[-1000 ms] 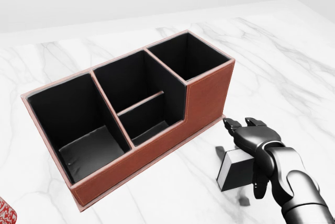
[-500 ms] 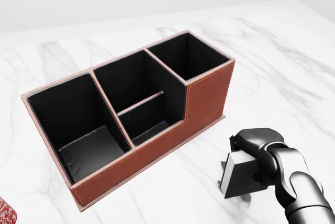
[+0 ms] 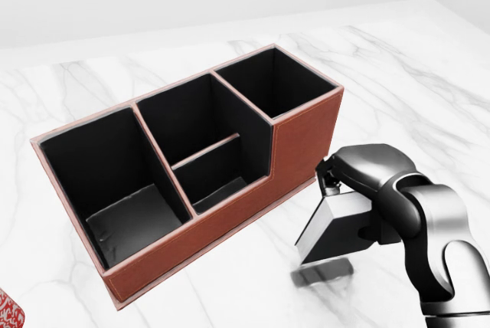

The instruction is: Pick up the book and place it in the left compartment of the caddy.

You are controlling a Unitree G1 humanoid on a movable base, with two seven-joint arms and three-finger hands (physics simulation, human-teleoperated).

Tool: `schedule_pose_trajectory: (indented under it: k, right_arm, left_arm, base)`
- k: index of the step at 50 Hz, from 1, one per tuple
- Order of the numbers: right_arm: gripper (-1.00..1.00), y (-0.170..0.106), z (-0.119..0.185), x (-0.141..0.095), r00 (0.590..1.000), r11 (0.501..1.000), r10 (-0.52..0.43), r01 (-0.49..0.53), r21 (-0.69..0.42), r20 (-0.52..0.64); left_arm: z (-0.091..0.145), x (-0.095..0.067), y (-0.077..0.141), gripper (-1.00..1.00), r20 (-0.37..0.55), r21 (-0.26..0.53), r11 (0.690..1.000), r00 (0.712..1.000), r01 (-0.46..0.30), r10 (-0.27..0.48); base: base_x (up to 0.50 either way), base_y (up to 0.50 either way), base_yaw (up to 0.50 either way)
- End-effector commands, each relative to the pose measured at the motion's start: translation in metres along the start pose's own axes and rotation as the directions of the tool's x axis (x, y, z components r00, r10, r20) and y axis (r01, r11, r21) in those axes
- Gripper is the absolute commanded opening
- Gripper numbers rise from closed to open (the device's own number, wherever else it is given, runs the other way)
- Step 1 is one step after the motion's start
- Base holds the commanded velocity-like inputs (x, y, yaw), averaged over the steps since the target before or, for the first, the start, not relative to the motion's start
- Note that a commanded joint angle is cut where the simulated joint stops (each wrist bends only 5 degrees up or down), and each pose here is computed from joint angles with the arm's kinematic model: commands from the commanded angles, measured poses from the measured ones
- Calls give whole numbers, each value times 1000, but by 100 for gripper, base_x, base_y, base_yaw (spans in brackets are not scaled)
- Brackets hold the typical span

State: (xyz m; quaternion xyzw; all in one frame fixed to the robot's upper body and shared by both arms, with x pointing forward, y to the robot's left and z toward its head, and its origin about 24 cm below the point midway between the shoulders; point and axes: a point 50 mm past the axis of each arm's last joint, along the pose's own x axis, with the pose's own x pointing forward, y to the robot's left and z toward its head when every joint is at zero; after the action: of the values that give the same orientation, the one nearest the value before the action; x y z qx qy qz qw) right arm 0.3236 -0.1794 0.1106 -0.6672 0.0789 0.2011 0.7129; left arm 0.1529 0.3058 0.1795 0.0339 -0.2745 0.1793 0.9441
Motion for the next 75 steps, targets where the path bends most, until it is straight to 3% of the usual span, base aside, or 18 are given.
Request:
schedule_pose_trajectory:
  k: [1,8,14,20,32,46,61,67,75]
  right_arm:
    - [-100,-52,28,-26,960,968,-251,252,5,125]
    - [-100,-91,58,-35,896,925,-372,378,20,243]
    - [-100,-111,82,-39,851,901,-416,434,16,319]
    - [-100,-129,106,-42,808,880,-446,475,21,385]
    - [-100,-151,144,-42,760,870,-445,492,28,473]
    - [-100,-146,186,-26,761,914,-347,405,16,548]
    - [-100,-131,207,-4,800,958,-224,286,-26,556]
    - [-100,-136,211,2,792,952,-255,306,1,555]
    - [-100,-144,222,3,750,929,-333,364,64,571]
  left_arm:
    - [0,-2,3,100,-1,-4,1000,1000,-5,5]
    - [2,-3,4,100,1,-5,1000,1000,-8,8]
    - [3,-5,5,100,5,-5,1000,1000,-9,9]
    - [2,-7,7,100,-2,-7,1000,1000,-15,15]
    - [-1,-10,9,100,-16,-17,1000,1000,-20,20]
    - [-5,-13,12,100,-38,-24,999,999,-24,23]
    - [-8,-16,14,100,-57,-29,999,998,-25,24]
    - [-10,-17,15,100,-65,-31,999,998,-28,26]
    - [-10,-18,15,100,-66,-29,999,997,-28,26]
  base:
    - [0,0,0]
    - [0,0,0]
    - [0,0,0]
    - [0,0,0]
    - [0,0,0]
    - [0,0,0]
    - [0,0,0]
    - [0,0,0]
    - [0,0,0]
